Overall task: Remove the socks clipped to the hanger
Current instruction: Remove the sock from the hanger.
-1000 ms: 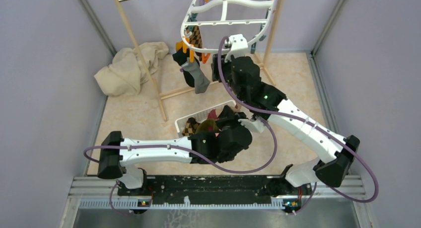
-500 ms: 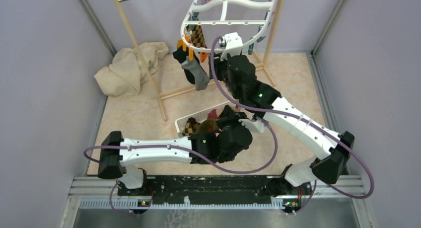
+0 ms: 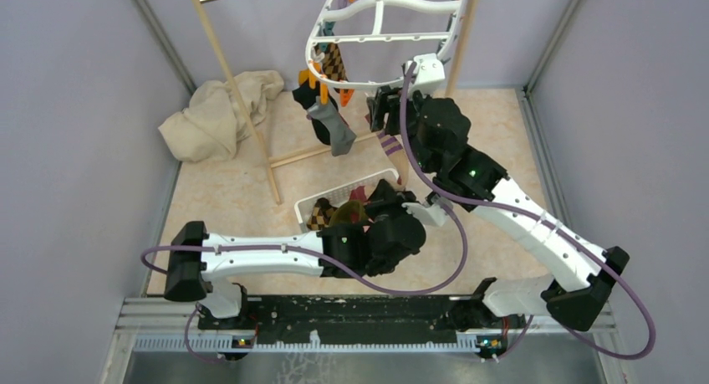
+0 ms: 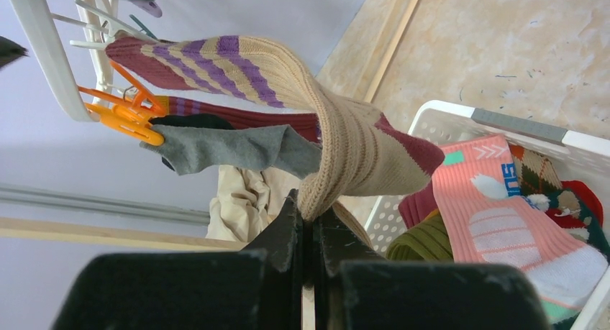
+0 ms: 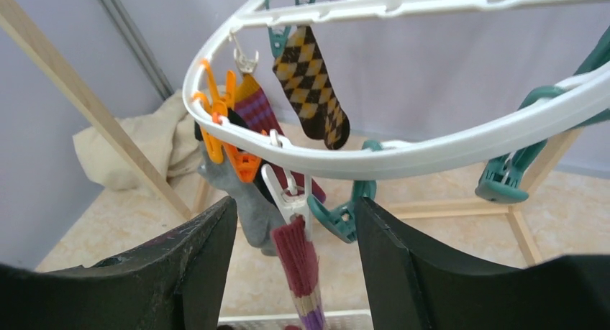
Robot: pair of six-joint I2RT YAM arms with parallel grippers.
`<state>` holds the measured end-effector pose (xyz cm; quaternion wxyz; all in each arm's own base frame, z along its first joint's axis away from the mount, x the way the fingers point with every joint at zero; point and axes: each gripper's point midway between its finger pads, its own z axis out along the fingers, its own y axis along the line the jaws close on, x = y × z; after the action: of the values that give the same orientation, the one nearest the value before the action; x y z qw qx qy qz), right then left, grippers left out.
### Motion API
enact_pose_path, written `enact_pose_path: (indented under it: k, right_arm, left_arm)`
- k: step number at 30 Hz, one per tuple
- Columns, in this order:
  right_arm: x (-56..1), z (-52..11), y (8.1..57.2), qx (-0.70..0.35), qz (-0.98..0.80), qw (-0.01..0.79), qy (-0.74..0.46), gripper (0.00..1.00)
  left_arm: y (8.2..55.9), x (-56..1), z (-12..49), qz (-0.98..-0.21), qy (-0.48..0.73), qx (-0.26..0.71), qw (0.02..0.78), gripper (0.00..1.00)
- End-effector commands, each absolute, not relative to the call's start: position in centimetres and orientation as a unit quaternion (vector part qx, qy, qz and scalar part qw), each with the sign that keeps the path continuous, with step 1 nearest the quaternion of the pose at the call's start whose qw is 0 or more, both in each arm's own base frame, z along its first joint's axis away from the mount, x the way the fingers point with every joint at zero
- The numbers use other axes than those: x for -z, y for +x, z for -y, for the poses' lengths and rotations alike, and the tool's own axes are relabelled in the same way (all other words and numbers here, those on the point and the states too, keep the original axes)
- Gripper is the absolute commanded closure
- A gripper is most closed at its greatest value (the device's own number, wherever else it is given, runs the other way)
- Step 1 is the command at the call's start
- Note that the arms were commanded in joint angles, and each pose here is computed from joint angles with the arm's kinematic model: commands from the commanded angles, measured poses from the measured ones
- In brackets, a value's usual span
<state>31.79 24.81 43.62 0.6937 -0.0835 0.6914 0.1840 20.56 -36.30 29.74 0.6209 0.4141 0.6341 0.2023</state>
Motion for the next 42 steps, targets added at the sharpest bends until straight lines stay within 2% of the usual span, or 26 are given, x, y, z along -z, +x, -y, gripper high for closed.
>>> enact_pose_path:
  k: [1, 11, 21, 31, 42]
  right_arm:
    - [-43.9, -24.7, 32.1, -0.194, -0.684, 0.699, -0.076, 0.38]
    - [-43.9, -26.3, 33.0, -0.203, -0.683, 0.695, -0.090, 0.38]
    - [-43.5, -27.3, 33.1, -0.216, -0.684, 0.690, -0.097, 0.43]
    - [-45.5, -25.6, 29.4, -0.266, -0.683, 0.672, -0.105, 0.38]
    - [-46.3, -27.4, 27.4, -0.320, -0.693, 0.630, -0.143, 0.37]
  left_arm:
    - [20.0, -31.4, 36.2, -0.637, 0.399, -0.182, 0.634, 0.99]
    - [19.9, -31.5, 36.9, -0.632, 0.407, -0.178, 0.635, 0.99]
    - [19.9, -31.7, 37.2, -0.629, 0.410, -0.177, 0.637, 0.99]
    - [19.8, -31.5, 37.5, -0.626, 0.416, -0.177, 0.636, 0.99]
    - [19.7, -31.2, 38.2, -0.623, 0.424, -0.177, 0.633, 0.99]
